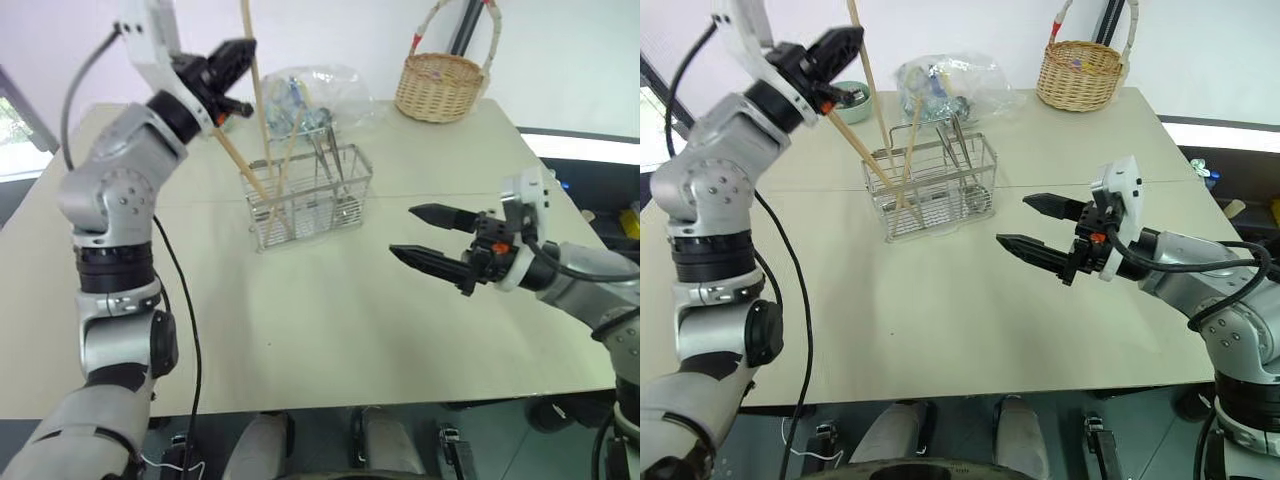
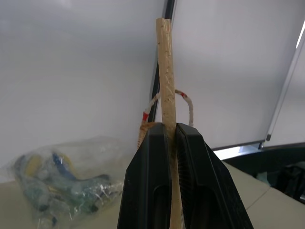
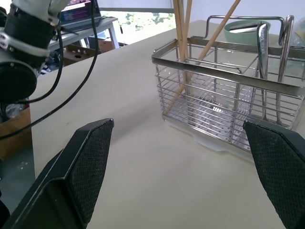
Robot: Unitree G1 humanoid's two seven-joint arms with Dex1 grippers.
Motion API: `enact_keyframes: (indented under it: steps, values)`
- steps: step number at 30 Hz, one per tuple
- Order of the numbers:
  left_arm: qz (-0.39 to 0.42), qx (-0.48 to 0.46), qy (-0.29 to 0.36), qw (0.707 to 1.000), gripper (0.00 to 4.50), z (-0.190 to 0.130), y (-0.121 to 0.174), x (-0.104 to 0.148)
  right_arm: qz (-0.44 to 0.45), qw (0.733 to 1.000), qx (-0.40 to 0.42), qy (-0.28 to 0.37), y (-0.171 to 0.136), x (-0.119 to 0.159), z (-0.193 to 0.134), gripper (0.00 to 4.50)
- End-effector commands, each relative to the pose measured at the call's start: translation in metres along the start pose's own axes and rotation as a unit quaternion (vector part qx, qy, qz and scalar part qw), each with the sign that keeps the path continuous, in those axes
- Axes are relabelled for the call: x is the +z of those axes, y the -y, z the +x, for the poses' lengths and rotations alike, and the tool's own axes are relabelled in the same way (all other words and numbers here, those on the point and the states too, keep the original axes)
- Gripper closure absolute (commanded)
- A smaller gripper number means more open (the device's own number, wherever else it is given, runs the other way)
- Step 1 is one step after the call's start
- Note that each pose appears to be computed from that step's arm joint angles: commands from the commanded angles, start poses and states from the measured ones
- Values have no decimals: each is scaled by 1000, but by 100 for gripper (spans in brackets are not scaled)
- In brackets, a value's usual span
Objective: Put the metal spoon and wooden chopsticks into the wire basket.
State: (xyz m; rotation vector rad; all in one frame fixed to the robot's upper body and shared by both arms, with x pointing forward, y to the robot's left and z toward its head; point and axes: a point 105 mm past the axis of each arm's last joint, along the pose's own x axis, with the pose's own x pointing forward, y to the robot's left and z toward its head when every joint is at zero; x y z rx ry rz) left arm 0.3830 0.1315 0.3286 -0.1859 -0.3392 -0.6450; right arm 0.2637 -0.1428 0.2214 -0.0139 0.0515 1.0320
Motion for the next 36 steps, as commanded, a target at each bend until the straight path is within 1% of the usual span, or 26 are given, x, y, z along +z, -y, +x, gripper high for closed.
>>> enact_keyframes:
  steps: [1,3,5,6,10,12,15,17,20,22,25,28,30,34,36]
  values:
    - [13,-28,6,1000,443,0,19,-6,-15,1000,-1,22,-4,13,-1,0]
    - [15,-31,2,999,443,-1,22,-12,-14,1000,-2,22,-4,13,-1,0]
    - [8,-29,-1,1000,367,-3,23,-20,-13,1000,-3,21,-4,12,-1,0]
    - [6,-28,0,1000,336,-4,23,-22,-13,1000,-3,21,-3,12,-1,0]
    - [19,-18,22,999,123,-7,24,-18,-12,1000,-6,20,0,13,0,0]
    - [28,-24,27,999,26,-9,26,-16,-13,1000,-6,19,1,13,0,0]
    - [60,-19,29,998,26,-15,19,-7,-20,1000,-4,15,4,13,0,0]
    - [90,-17,25,995,26,-25,10,6,-27,1000,-5,11,8,14,0,0]
    - [149,-37,-12,988,26,-53,-4,25,-39,999,-4,9,14,18,-2,0]
    - [187,-60,-56,979,26,-77,-11,32,-46,999,-3,7,18,21,-4,0]
    - [236,-79,-151,957,26,-116,-21,33,-54,999,-4,3,26,24,-7,0]
    - [261,-109,-224,933,26,-144,-19,26,-63,998,3,-1,31,25,-7,0]
    - [269,-109,-242,926,26,-152,-20,24,-69,998,11,1,32,25,-6,0]
    - [280,-94,-239,925,26,-155,-19,28,-75,997,18,13,34,29,0,0]
    - [294,-89,-249,919,26,-158,-20,27,-75,997,23,17,35,30,2,0]
